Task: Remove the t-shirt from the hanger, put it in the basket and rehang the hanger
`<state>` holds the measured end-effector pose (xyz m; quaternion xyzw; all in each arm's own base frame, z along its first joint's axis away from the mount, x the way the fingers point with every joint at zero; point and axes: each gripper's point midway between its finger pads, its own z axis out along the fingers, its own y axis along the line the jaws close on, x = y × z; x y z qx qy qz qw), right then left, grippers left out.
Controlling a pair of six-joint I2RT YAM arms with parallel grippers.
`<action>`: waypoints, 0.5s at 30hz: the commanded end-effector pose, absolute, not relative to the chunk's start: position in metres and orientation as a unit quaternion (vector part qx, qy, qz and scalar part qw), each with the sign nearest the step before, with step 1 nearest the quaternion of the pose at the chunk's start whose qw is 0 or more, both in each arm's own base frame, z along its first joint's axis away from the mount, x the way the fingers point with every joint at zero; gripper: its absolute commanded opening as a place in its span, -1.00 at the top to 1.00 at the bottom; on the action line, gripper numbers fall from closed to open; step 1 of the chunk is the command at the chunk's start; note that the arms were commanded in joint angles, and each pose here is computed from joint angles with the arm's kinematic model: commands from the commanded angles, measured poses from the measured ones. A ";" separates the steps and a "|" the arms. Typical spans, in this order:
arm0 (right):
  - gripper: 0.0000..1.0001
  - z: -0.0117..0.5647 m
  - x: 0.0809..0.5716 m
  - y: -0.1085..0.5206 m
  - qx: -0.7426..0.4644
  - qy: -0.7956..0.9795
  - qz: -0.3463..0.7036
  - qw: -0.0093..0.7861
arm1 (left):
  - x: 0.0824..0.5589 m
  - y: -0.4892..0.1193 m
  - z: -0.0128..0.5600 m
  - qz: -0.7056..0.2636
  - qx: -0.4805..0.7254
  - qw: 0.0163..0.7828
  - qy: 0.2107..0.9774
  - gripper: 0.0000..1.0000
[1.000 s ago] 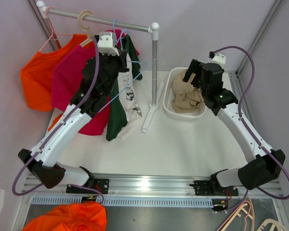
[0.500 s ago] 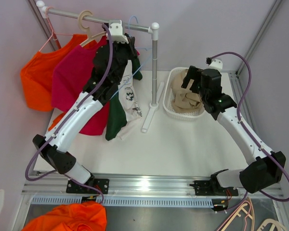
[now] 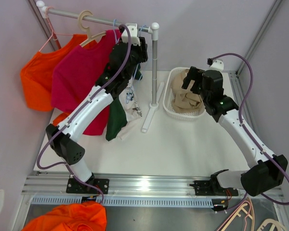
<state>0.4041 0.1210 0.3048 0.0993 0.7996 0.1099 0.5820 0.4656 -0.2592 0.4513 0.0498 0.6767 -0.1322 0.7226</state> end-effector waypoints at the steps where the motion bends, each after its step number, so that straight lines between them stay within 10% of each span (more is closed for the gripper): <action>1: -0.99 0.332 0.401 0.121 0.093 0.777 0.124 0.610 | 0.431 -0.225 0.515 -0.148 0.019 0.767 0.624 -0.13; 15: -0.99 0.333 0.399 0.130 0.086 0.776 0.147 0.608 | 0.376 -0.141 0.562 -0.047 -0.012 0.801 0.597 -0.19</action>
